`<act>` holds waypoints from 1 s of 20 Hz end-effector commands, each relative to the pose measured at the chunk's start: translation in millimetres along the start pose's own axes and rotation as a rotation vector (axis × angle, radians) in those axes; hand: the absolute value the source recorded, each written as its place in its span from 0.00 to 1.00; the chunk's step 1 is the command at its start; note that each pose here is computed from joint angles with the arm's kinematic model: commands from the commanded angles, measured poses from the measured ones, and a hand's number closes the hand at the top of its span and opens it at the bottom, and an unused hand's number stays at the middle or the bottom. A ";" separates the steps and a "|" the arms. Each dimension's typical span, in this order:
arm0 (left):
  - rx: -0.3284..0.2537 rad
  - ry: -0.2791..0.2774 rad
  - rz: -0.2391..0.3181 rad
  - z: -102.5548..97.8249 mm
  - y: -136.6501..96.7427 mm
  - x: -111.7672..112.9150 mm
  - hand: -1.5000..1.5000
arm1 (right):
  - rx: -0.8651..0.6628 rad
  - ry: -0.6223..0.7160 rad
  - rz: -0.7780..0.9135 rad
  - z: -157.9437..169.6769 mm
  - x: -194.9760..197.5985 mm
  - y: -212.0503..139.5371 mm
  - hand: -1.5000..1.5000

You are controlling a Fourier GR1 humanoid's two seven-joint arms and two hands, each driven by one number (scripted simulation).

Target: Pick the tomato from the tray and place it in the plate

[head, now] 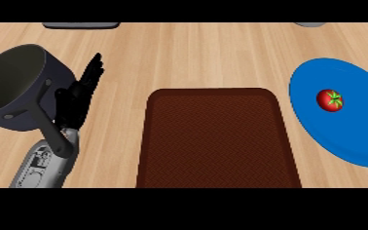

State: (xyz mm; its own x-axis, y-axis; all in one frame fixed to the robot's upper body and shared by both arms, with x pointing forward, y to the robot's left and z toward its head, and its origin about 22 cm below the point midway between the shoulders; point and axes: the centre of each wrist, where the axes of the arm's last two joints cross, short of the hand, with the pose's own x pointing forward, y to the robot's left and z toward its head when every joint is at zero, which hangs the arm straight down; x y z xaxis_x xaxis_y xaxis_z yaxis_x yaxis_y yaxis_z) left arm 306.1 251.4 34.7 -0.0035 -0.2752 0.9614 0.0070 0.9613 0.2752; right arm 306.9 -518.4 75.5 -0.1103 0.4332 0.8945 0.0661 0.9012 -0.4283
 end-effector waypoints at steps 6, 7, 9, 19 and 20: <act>-0.016 -0.013 0.000 0.6 5.6 5.1 0.50 | -0.158 0.036 -0.102 76.0 -1.7 -86.7 0.00; -0.008 -0.016 0.016 -5.8 5.5 7.5 0.50 | -0.132 0.042 -0.087 83.2 8.9 -103.1 0.00; -0.014 -0.024 0.005 -3.6 -7.0 11.7 0.50 | -0.132 0.056 -0.078 92.1 0.3 -99.9 0.00; -0.011 -0.006 0.011 -2.7 3.9 6.1 0.50 | -0.129 0.049 -0.075 103.9 2.6 -109.4 0.00; -0.022 -0.024 0.018 -3.8 -10.7 23.6 0.50 | -0.147 0.050 -0.068 110.9 10.5 -121.6 0.00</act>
State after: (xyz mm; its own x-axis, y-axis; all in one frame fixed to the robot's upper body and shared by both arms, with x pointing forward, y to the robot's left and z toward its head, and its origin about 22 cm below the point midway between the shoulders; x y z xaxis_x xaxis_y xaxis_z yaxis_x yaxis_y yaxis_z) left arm 309.1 244.5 45.6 -0.0220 -0.2621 0.9648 0.0225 0.9646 0.2626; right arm 203.1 -614.5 122.3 0.0244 0.4186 0.9078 0.2648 0.8730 -0.4097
